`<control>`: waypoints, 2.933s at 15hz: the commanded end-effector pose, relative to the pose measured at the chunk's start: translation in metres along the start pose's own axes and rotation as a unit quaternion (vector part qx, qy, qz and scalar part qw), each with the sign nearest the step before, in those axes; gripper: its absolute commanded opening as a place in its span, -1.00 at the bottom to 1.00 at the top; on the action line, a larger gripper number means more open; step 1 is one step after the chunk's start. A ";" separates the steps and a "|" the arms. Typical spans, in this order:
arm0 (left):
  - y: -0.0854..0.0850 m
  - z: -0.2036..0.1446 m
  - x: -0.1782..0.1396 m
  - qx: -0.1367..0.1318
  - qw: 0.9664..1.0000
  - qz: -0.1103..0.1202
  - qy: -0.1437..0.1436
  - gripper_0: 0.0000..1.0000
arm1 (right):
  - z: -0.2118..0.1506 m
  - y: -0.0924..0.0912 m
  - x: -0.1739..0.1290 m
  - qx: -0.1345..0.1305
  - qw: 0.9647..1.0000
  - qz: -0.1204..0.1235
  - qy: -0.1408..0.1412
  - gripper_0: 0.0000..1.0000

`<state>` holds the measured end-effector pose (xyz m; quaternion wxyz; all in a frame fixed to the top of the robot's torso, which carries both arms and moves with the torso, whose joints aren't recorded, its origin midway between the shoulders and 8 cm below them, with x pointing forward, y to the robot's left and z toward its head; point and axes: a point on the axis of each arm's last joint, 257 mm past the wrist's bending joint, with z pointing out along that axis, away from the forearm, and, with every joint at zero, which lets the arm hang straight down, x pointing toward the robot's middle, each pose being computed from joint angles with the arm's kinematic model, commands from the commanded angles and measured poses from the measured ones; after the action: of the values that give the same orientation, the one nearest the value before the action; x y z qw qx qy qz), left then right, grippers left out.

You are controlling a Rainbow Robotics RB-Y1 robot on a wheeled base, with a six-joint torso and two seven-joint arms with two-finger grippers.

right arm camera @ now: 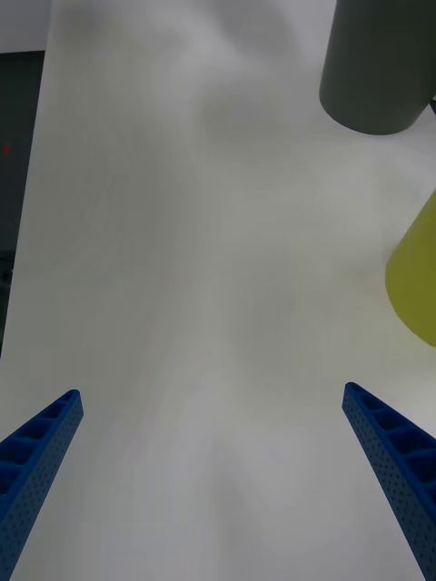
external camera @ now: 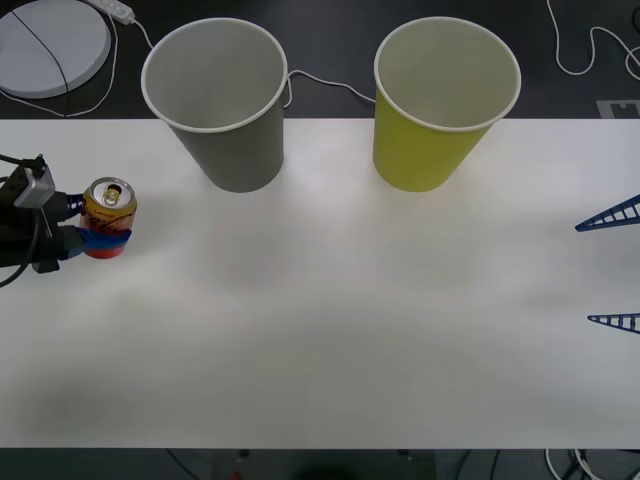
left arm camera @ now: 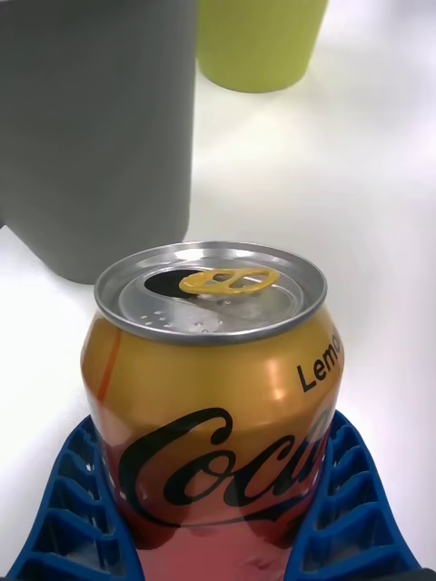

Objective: Put the can into the green bin and the plastic bottle into the gray bin

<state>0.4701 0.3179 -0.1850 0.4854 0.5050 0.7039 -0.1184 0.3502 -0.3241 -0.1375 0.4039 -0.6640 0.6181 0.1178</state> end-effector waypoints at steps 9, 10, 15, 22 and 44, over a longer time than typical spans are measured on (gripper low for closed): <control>-0.021 -0.065 -0.076 0.076 0.986 0.051 0.143 -1.00 | 0.000 0.000 0.000 0.000 1.000 0.000 0.000 1.00; -0.020 -0.069 -0.086 0.075 0.984 0.052 0.154 -1.00 | 0.000 0.000 0.000 0.000 1.000 0.000 0.000 1.00; -0.032 -0.059 -0.136 0.050 0.982 0.028 0.177 -1.00 | 0.000 0.000 0.000 0.000 1.000 0.000 0.000 1.00; -0.022 -0.027 -0.226 0.062 0.974 0.038 0.216 -1.00 | 0.000 0.000 0.000 0.000 1.000 0.000 0.000 1.00; -0.049 0.175 -0.490 0.030 0.990 0.001 0.137 -1.00 | 0.000 0.000 0.000 0.000 1.000 0.000 0.000 1.00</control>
<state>0.5350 -0.1041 0.1032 0.3626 0.5364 0.7592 -0.0664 0.3502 -0.3241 -0.1375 0.4039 -0.6640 0.6181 0.1178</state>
